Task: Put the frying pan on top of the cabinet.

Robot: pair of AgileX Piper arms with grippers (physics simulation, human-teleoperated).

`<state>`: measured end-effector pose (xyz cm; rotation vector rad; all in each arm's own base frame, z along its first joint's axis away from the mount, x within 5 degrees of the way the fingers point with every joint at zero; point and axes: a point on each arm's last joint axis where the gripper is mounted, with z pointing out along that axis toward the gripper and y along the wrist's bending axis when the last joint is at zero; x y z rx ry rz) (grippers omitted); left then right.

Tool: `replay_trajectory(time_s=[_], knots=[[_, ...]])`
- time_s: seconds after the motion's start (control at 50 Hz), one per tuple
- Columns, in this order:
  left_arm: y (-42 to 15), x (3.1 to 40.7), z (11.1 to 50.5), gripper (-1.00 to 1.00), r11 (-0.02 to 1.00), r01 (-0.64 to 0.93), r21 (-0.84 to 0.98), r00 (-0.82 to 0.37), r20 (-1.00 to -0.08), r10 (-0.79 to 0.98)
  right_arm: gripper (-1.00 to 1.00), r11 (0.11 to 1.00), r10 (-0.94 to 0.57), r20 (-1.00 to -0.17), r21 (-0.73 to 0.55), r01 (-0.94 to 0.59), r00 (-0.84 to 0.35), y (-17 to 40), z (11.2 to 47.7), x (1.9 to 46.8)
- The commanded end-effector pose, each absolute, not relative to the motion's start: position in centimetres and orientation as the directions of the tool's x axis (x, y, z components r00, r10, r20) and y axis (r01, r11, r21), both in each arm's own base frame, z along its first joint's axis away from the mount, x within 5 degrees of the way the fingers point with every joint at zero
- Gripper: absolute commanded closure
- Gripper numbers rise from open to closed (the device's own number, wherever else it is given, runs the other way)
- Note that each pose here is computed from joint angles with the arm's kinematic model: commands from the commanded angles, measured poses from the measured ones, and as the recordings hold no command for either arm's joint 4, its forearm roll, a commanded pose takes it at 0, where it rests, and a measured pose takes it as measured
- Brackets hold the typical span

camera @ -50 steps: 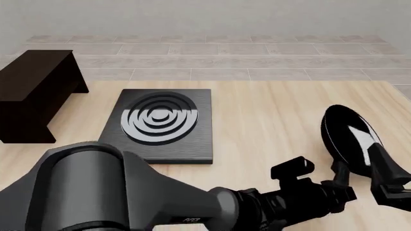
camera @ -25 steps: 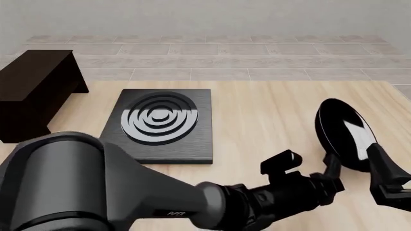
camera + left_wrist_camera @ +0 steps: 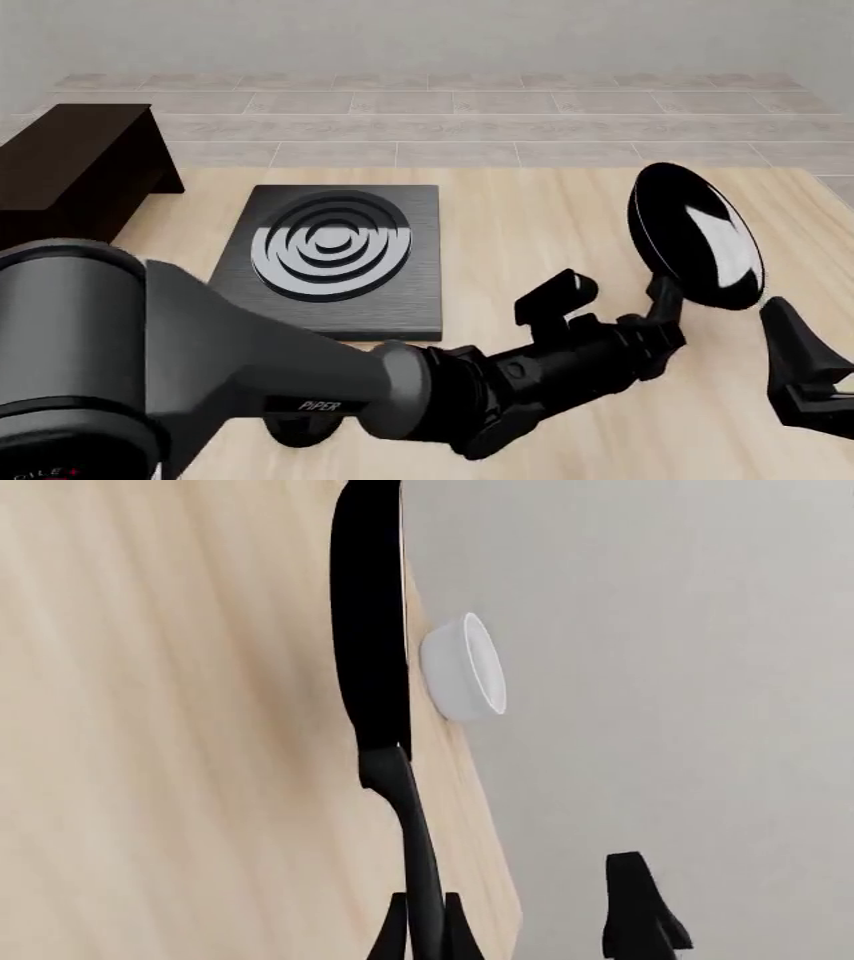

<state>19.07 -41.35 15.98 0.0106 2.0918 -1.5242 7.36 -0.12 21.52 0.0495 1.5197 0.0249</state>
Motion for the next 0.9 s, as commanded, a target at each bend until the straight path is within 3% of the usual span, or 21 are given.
replay_trajectory(time_s=[0.02,0.46,0.9], knots=[[-40.4,20.9,19.1,1.00,0.337,0.374,-0.864,-0.808,-0.482,-0.339,-1.00,0.999,0.045,-0.998,0.046,0.012,0.051,-0.1,21.5,7.4],[-35.7,25.2,23.8,1.00,0.420,0.418,-0.806,-0.706,-0.579,-0.408,-1.00,0.999,0.050,-0.997,0.051,0.010,0.053,-0.1,21.5,7.3],[-30.5,27.3,26.5,1.00,0.447,0.411,-0.795,-0.624,-0.603,-0.498,-1.00,0.999,0.043,-0.998,0.044,0.010,0.055,-0.1,21.5,7.2]])
